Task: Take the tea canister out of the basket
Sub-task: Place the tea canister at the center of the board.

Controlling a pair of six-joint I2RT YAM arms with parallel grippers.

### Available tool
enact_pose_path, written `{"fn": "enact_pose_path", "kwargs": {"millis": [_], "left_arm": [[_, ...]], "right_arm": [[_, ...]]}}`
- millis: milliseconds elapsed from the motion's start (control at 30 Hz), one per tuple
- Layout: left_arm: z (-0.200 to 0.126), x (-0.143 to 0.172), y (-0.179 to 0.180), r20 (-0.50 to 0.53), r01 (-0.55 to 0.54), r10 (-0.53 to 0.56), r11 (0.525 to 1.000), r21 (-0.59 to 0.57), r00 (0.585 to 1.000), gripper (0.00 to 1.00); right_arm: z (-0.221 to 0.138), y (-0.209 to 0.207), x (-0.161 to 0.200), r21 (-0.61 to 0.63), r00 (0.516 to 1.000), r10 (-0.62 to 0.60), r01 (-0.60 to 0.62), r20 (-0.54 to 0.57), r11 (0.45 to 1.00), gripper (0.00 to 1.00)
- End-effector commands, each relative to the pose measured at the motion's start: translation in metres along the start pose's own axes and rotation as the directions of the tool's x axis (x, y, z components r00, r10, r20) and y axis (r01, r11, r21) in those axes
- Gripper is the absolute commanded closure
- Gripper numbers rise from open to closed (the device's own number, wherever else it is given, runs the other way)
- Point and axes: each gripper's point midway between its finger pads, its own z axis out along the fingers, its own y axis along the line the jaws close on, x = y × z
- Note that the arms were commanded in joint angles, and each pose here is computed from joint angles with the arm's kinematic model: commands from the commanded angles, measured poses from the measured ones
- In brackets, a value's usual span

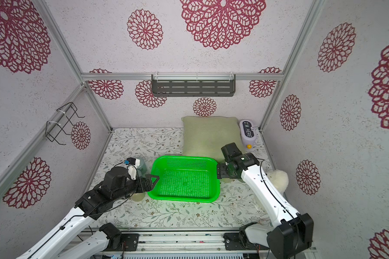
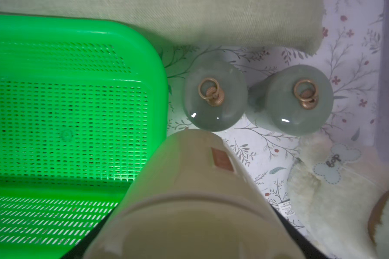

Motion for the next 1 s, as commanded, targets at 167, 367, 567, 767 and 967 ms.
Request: {"fn": "enact_pose_path", "kwargs": {"millis": [167, 367, 567, 767, 967], "left_arm": [[-0.004, -0.003, -0.01, 0.025, -0.016, 0.015, 0.999, 0.047, 1.0, 0.03], [-0.003, -0.003, -0.006, 0.027, -0.015, 0.014, 1.0, 0.027, 1.0, 0.03], [-0.005, -0.006, 0.002, 0.047, -0.008, 0.009, 1.0, -0.026, 0.999, 0.03], [-0.005, -0.006, 0.009, 0.05, 0.0, 0.003, 0.998, -0.06, 0.999, 0.03], [-0.005, -0.007, 0.008, 0.05, -0.002, 0.005, 0.998, -0.057, 0.999, 0.03]], "right_arm": [[0.025, -0.016, 0.013, -0.024, 0.995, 0.09, -0.089, 0.03, 0.996, 0.35], [0.055, -0.014, 0.035, -0.047, 0.993, 0.113, -0.115, -0.033, 0.992, 0.35], [0.067, -0.009, 0.041, -0.064, 0.991, 0.12, -0.124, -0.056, 0.99, 0.35], [0.076, -0.005, 0.045, -0.079, 0.988, 0.131, -0.138, -0.084, 0.987, 0.34], [0.087, -0.003, 0.049, -0.077, 0.984, 0.136, -0.146, -0.115, 0.986, 0.33]]}}
